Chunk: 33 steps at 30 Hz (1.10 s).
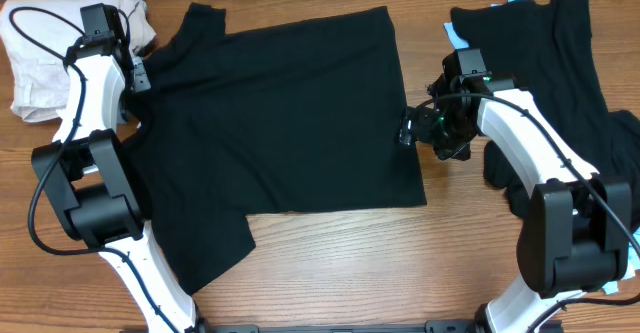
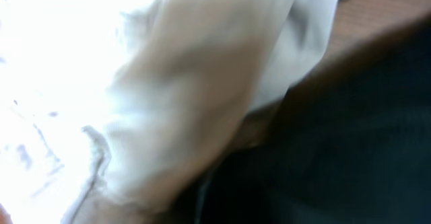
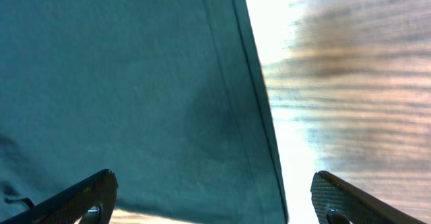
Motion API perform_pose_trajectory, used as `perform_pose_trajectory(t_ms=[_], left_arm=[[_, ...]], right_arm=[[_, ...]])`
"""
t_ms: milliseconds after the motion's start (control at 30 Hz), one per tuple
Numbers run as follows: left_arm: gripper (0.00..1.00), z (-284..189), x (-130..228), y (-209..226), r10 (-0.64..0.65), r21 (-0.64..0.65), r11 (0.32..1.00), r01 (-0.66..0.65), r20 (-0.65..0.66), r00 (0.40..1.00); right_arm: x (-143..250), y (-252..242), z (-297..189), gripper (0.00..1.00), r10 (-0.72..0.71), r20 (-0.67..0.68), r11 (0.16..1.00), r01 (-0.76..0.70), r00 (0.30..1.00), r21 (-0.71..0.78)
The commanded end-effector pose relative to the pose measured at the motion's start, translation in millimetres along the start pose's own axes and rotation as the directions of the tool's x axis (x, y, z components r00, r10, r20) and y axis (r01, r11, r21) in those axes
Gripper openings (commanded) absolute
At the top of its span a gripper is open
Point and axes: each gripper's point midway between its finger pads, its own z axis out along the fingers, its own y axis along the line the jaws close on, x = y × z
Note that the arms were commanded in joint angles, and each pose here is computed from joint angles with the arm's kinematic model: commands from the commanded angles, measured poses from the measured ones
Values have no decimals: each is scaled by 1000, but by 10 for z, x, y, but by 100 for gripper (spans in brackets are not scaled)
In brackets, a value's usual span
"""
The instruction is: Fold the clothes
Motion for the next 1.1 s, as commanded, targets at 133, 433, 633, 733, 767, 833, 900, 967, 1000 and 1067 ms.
perform_pose_trajectory(t_ms=[133,433,633,733,767,833,900,967,1000,1067], left_arm=[[100,7,-60,-248,-46,141,989,44,9,999],[100,-508,-138,-832,-15,492,870,39,-52,999],[100,-909,-219,-1104,85,530,845,-72,-1,996],[100,-1052,-182,-1258,119,543,834,-100,1,993],[100,-1081,-163,-1308,129,547,830,-109,2,992],[100,-1117,-122,-1396,147,552,825,-124,3,989],[100,-1144,-81,-1460,163,555,821,-136,0,987],[100,-1168,-2,-1517,187,548,823,-149,-15,982],[100,-1157,67,-1503,206,517,841,-159,-34,978],[100,-1149,179,-1489,238,473,863,-181,-63,969]], right_arm=[[166,-179,64,84,18,-53,997,-14,998,75],[660,-363,360,75,69,-193,995,-53,979,88],[788,-390,433,73,78,-225,995,-61,971,82],[886,-362,523,73,74,-245,997,-63,967,52],[908,-354,553,72,69,-246,997,-60,967,45],[917,-337,576,68,62,-245,998,-55,967,38],[897,-307,584,60,55,-237,998,-50,970,25],[846,-221,597,46,59,-222,998,-64,973,-16],[824,-207,600,38,88,-215,995,-94,973,-16],[808,-208,598,21,113,-210,993,-118,971,-12]])
